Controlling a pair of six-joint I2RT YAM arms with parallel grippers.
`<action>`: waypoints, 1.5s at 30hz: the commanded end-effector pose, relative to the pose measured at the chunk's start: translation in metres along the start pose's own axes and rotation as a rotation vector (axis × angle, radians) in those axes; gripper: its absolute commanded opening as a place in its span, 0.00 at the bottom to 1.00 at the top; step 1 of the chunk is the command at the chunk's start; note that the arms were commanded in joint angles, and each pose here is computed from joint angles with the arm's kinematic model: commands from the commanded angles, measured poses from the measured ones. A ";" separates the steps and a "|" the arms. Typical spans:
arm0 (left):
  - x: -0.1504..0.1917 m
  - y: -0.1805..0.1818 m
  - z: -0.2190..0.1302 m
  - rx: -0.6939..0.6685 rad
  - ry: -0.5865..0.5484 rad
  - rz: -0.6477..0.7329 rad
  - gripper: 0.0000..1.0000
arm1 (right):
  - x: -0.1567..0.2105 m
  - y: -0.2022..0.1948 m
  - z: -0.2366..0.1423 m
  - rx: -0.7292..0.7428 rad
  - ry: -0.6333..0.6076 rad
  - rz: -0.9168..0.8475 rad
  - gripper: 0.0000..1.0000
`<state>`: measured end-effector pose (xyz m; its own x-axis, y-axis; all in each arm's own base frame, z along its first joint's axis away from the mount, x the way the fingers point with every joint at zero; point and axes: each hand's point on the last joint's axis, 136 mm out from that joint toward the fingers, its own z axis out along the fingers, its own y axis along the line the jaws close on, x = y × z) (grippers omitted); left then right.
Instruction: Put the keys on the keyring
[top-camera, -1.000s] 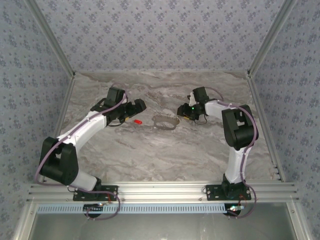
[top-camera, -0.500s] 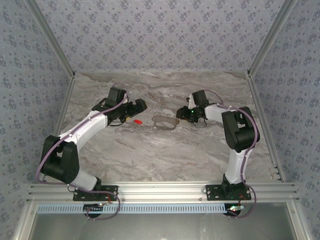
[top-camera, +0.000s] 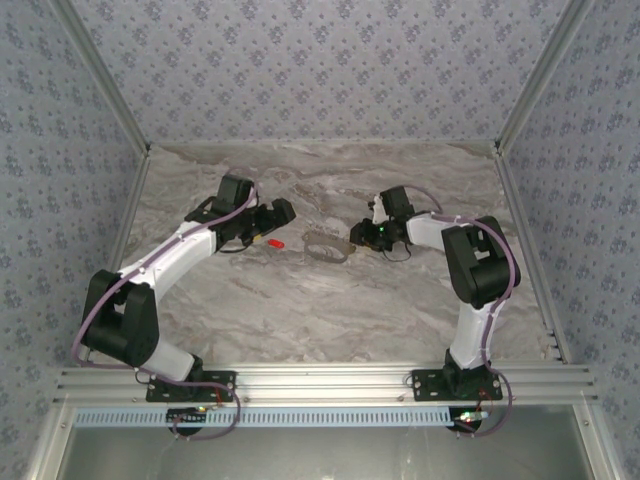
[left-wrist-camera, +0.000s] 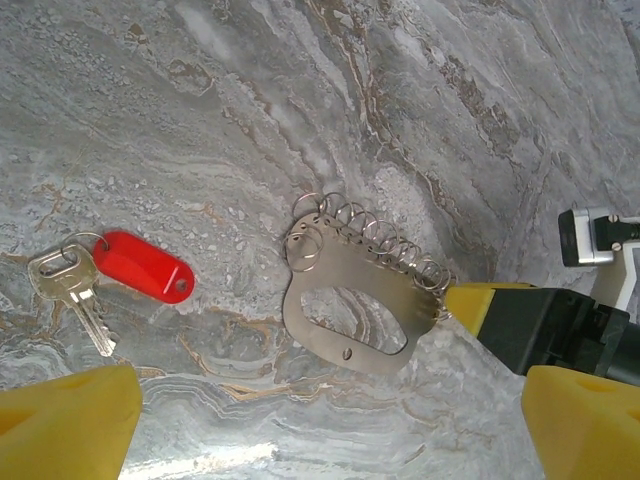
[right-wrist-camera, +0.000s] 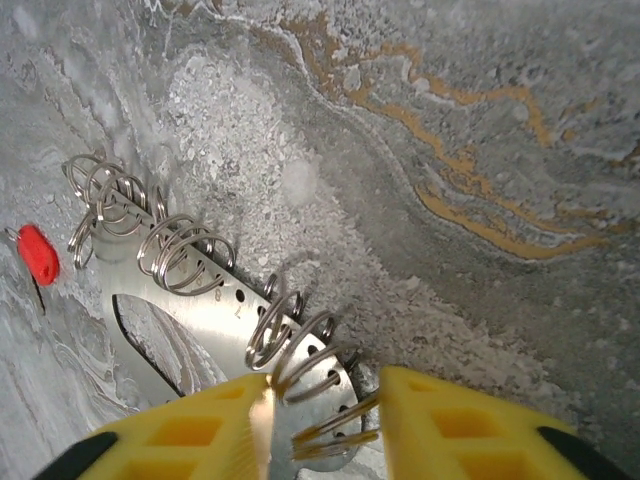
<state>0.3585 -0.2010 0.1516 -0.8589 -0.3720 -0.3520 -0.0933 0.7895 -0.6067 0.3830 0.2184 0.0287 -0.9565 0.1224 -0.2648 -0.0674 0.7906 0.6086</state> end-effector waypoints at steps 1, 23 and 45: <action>0.001 -0.008 0.000 0.027 0.005 0.000 0.98 | 0.025 0.004 0.001 -0.009 0.078 0.027 0.30; 0.005 -0.005 -0.003 0.028 0.009 0.005 0.98 | 0.051 0.020 -0.036 -0.067 0.045 0.027 0.36; 0.007 -0.005 -0.006 0.030 0.008 0.011 0.98 | 0.063 0.003 -0.033 0.315 0.155 -0.465 0.42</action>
<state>0.3535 -0.2002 0.1457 -0.8654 -0.3671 -0.3410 -0.0985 0.7919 -0.6027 0.3144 0.2187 0.0464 -0.8974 -0.2694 -0.3494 -0.3813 0.8719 0.3072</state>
